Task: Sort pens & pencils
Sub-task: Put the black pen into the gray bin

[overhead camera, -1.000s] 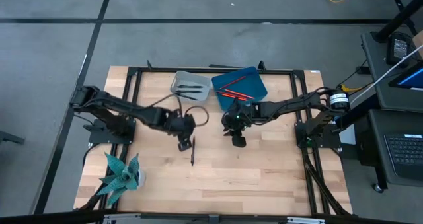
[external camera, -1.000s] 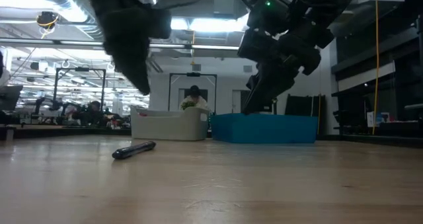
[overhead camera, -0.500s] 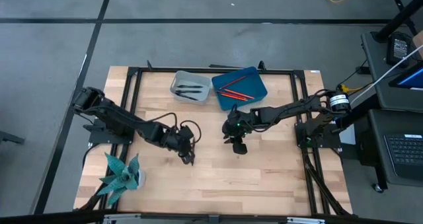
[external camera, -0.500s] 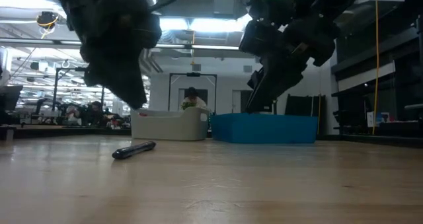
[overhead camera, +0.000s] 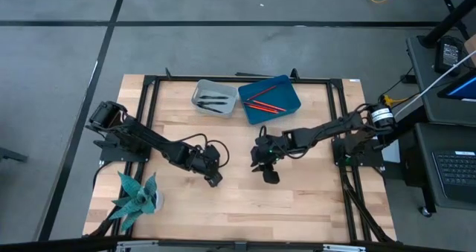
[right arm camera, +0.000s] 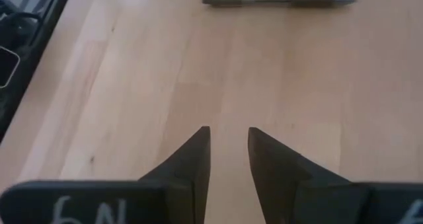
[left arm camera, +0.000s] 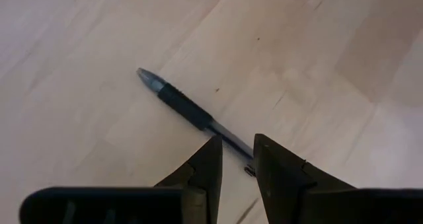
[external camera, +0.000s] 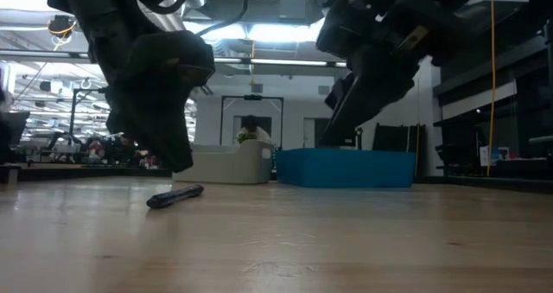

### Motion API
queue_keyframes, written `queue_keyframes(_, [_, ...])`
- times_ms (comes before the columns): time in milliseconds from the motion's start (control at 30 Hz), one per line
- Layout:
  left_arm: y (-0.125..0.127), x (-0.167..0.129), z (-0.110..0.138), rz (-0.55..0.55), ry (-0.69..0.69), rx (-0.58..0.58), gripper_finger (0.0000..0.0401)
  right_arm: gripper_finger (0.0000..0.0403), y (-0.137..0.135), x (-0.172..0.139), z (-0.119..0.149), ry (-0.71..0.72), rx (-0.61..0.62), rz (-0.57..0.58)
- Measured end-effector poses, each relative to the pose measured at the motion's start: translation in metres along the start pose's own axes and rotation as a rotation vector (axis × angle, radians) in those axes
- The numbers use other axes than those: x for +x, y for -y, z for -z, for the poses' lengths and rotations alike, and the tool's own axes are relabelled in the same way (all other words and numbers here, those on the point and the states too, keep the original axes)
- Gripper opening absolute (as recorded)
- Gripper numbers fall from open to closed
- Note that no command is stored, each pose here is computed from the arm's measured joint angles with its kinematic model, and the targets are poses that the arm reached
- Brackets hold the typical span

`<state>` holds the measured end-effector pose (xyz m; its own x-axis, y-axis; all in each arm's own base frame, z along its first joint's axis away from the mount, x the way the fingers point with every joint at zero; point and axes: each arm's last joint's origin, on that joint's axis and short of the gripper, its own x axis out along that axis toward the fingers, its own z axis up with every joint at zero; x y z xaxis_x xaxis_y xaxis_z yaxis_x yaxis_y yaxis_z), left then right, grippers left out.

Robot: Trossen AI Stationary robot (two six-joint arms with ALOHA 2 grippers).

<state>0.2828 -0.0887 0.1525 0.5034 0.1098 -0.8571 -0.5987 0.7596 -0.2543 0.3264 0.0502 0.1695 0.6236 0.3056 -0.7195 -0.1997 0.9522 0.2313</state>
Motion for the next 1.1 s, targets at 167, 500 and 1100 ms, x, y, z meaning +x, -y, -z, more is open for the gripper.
queue_keyframes(167, [0.0, 0.0, 0.0, -0.003, -0.001, -0.023, 0.0082, 0.0103, -0.01, 0.002, 0.001, -0.003, -0.024, 0.03])
queue_keyframes(500, [-0.002, 0.014, 0.003, -0.034, -0.021, -0.024, 0.0082, 0.0103, -0.015, 0.003, 0.002, -0.009, -0.032, 0.024])
queue_keyframes(1100, [-0.008, 0.03, -0.006, 0.01, -0.112, -0.131, 0.0082, 0.0103, -0.015, 0.003, 0.003, -0.01, -0.035, 0.023])
